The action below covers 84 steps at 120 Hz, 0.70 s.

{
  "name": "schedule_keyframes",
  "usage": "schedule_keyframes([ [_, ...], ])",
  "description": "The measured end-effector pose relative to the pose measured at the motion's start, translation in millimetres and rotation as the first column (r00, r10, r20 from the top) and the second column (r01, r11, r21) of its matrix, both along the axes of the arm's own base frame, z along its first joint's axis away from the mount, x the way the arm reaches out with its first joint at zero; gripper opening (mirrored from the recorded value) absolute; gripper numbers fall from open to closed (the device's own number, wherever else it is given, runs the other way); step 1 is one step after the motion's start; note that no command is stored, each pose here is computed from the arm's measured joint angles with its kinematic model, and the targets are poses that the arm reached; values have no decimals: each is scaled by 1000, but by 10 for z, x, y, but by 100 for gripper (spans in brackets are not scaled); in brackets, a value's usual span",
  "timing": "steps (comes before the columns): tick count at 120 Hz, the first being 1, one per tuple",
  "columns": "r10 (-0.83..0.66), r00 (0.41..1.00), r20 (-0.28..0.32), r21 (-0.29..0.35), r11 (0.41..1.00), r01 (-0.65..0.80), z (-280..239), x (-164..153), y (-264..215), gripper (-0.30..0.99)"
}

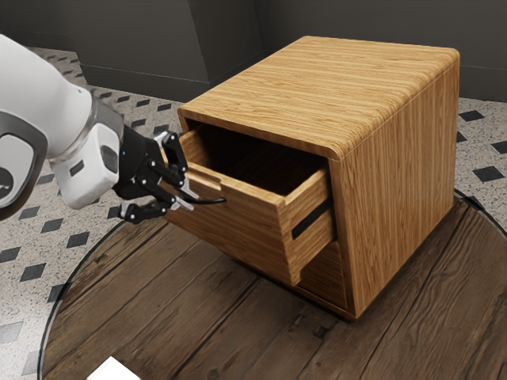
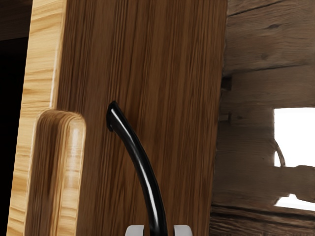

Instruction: Pull the drawer handle with one arm to open the drawer

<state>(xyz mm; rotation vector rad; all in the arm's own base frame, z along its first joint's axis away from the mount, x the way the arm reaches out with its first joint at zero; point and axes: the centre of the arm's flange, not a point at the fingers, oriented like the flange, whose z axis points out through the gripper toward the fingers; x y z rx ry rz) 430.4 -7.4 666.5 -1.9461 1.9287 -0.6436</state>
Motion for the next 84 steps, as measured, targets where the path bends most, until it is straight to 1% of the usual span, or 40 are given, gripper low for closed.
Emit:
schedule_keyframes([
  [62,-3,1000,13,4,1000,3,3,-244,-9,-2],
  [84,-1,1000,22,5,1000,1,1,-387,8,-2],
])
